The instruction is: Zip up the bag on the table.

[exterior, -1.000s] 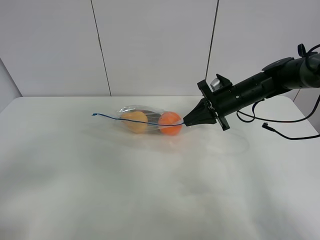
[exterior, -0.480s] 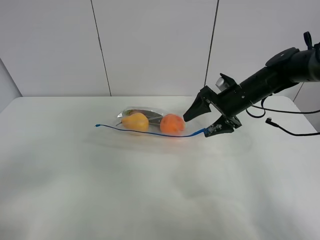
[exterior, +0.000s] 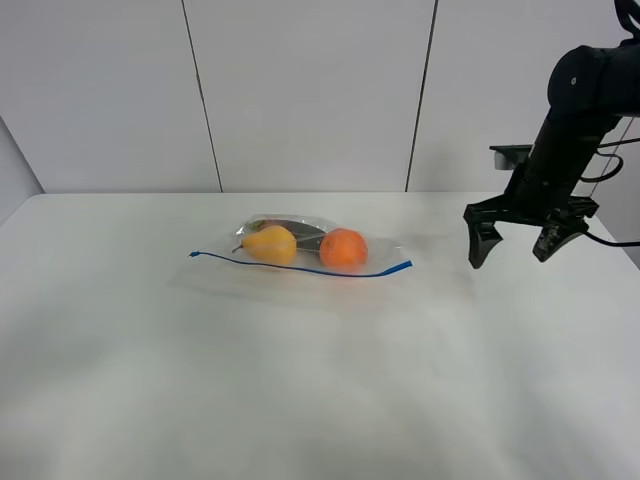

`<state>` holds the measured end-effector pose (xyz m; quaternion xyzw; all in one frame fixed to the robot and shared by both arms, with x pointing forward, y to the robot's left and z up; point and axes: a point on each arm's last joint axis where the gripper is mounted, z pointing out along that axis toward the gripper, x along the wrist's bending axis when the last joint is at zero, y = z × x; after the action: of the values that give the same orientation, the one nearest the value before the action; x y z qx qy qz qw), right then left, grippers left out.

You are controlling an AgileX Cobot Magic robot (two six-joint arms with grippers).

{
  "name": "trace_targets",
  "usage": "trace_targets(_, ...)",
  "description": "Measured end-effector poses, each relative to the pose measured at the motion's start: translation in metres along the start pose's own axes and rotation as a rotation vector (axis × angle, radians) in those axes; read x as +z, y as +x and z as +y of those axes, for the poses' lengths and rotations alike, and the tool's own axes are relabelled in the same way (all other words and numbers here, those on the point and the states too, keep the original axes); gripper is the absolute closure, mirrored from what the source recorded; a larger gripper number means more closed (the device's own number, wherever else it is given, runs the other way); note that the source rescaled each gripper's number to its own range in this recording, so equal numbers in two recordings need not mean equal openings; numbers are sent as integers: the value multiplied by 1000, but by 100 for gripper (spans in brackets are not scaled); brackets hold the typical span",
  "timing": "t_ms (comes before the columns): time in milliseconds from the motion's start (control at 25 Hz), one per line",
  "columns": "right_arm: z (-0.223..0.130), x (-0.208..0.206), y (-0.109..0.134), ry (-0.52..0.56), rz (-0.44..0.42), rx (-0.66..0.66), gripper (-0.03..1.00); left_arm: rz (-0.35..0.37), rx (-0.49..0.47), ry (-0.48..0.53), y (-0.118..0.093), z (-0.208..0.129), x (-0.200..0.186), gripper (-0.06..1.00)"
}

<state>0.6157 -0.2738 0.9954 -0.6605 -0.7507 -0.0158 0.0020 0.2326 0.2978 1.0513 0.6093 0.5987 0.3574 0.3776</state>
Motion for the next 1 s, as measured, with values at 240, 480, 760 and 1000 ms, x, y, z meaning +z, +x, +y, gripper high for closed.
trace_targets(240,-5,-13,-11,-28,1,38,-3,0,0,0,0,0,0,-5)
trace_targets(480,-35,-39,-7,-71,-1,42,-3,0,0,0,0,0,0,-5)
trace_targets(760,-122,-69,6,-133,26,49,-3,0,0,0,0,0,0,-5)
trace_targets(1000,-218,-72,16,-262,19,47,-3,0,0,0,0,0,0,-5)
